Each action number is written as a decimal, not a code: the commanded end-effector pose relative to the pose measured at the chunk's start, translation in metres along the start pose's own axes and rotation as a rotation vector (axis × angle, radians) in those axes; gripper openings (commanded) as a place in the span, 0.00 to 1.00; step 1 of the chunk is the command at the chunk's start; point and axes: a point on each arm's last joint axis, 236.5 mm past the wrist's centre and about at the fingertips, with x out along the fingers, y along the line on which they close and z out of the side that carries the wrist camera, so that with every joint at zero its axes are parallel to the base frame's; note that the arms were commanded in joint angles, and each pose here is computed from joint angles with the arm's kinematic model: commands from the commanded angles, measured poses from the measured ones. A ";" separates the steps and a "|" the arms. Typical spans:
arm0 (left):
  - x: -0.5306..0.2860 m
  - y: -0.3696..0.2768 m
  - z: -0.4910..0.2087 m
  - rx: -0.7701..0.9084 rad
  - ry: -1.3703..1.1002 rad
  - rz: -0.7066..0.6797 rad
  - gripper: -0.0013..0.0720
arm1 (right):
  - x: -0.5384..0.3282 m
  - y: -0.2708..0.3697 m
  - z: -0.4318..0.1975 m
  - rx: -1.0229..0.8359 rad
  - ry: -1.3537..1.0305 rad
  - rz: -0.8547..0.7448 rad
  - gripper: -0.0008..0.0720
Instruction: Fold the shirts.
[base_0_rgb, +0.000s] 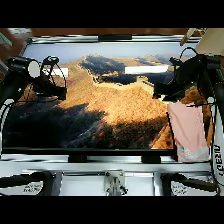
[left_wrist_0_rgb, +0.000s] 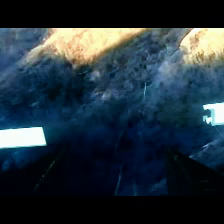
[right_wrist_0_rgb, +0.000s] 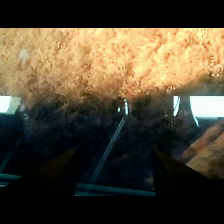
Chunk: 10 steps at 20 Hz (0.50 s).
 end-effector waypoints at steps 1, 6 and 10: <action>0.002 0.000 -0.003 -0.001 0.017 0.006 1.00 | 0.003 0.007 -0.004 -0.006 0.024 0.020 0.81; 0.005 -0.001 -0.003 0.000 0.024 0.006 1.00 | 0.003 0.007 -0.004 -0.006 0.024 0.020 0.81; 0.005 -0.001 -0.003 0.000 0.025 0.006 1.00 | 0.003 0.007 -0.004 -0.006 0.024 0.020 0.81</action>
